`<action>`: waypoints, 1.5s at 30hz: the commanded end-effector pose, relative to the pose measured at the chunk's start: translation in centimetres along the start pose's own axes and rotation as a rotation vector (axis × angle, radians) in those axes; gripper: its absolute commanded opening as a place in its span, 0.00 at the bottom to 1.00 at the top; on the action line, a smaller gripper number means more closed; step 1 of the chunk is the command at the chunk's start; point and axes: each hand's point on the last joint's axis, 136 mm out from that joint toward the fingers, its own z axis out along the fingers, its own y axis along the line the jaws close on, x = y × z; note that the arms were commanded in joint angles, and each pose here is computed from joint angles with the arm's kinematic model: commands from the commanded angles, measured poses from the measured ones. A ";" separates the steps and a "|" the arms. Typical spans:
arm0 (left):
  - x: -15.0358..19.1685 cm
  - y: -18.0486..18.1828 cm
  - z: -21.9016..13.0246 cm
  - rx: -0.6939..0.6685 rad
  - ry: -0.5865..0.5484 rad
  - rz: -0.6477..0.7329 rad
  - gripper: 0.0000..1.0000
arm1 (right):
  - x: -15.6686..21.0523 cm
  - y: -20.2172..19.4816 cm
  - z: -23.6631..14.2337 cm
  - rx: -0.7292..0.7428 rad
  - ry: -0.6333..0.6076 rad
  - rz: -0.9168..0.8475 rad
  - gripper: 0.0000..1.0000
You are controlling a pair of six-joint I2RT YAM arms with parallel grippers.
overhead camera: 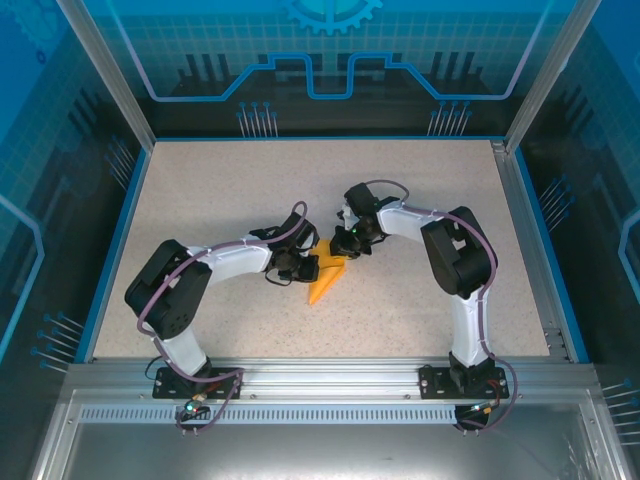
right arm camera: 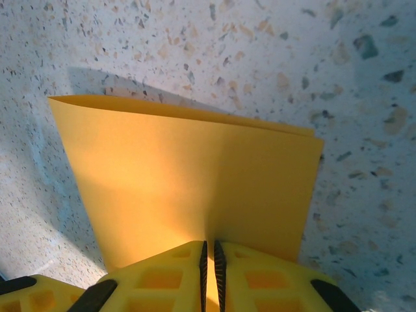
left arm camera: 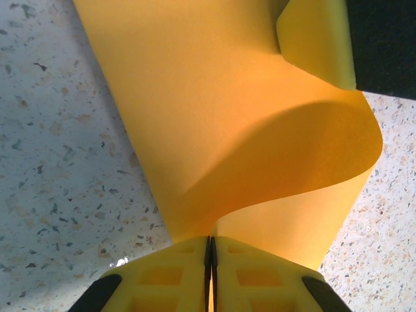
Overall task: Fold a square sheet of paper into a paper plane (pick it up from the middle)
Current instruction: Third fold the triangle at the center of the table.
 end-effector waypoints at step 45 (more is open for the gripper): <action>-0.1 0.3 0.5 -0.005 0.012 0.005 0.13 | 2.4 -2.3 1.7 0.092 0.072 0.028 0.16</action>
